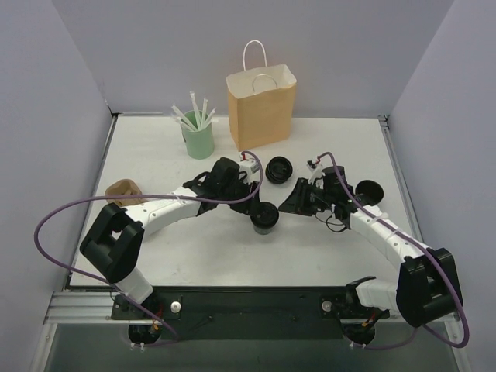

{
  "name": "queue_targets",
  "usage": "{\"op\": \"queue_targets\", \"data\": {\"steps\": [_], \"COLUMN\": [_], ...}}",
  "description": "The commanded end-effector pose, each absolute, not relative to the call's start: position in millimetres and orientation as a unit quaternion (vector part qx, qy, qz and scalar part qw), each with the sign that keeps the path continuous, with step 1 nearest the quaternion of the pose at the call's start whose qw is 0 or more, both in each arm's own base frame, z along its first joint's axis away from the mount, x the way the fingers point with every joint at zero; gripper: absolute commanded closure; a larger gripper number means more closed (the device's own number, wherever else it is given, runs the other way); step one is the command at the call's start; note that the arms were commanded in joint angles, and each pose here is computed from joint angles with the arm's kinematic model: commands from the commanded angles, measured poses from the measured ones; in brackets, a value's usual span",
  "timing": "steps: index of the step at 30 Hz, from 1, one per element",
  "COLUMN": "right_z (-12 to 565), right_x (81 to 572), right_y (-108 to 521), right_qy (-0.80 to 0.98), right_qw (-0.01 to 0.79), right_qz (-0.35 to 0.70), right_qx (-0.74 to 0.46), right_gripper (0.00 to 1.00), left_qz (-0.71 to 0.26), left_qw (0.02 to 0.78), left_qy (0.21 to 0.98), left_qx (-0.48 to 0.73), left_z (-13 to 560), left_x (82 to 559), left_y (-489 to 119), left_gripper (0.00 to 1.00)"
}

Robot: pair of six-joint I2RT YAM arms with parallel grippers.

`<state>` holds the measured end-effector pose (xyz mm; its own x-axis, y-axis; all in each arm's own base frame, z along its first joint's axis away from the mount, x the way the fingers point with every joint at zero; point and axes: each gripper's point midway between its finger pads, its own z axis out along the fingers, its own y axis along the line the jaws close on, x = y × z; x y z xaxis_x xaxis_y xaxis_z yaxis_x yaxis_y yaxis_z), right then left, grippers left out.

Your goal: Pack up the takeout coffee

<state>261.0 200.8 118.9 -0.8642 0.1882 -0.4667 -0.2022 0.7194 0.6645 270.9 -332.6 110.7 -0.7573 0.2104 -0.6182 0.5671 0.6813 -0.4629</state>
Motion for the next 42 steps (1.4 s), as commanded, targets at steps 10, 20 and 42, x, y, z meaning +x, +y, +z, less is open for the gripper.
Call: {"op": "queue_targets", "data": {"steps": [10,20,42], "right_z": [115.4,104.8,71.3], "right_x": [267.2,266.6,252.7], "right_y": [210.7,202.0,200.4], "right_qy": [0.859,0.862,0.863], "right_qw": [0.233,0.234,0.207], "right_qz": [0.456,0.449,0.458], "right_qx": [0.008,0.025,0.054], "right_gripper": [0.73,0.80,0.82], "left_qz": [-0.323,-0.315,-0.308], "left_qw": [0.220,0.213,0.207], "left_qy": [0.881,0.887,0.893], "left_qx": [0.266,0.261,0.254], "left_z": [68.9,59.3,46.5], "left_x": [263.8,264.1,261.8], "left_y": [-328.5,-325.8,-323.8], "left_gripper": [0.48,0.48,0.48]}}
